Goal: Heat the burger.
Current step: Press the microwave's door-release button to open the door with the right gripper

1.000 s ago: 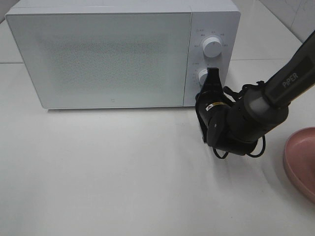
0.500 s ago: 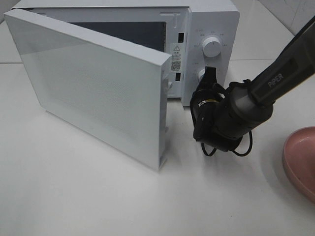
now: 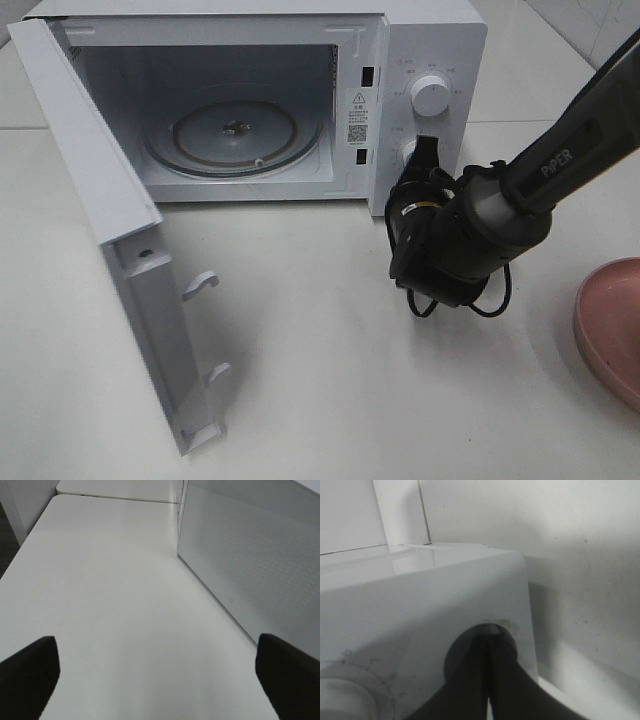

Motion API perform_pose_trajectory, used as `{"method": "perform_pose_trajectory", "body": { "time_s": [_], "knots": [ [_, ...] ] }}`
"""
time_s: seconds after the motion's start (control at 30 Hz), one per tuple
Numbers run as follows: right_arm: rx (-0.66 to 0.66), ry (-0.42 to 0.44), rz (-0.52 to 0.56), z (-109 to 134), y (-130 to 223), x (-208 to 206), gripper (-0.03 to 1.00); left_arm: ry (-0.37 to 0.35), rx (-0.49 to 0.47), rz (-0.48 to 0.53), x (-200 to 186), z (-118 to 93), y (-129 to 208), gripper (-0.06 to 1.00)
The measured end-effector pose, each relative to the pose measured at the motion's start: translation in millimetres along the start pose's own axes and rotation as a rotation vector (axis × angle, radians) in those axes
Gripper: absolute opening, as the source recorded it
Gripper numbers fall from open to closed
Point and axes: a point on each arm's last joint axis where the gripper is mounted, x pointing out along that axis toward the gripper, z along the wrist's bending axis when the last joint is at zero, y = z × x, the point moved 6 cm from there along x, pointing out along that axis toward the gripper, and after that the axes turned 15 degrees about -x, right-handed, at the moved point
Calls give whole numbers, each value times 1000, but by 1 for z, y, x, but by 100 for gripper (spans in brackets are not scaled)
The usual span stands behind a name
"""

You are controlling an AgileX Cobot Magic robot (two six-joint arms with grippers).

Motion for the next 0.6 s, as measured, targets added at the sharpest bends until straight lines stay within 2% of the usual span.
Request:
{"method": "perform_pose_trajectory", "body": {
  "time_s": [0.33,0.6],
  "knots": [
    [8,15,12,1,1,-2,3,0,0,0,0,0,0,99],
    [-48,8,55,2,-2,-8,3,0,0,0,0,0,0,99]
  ]
}}
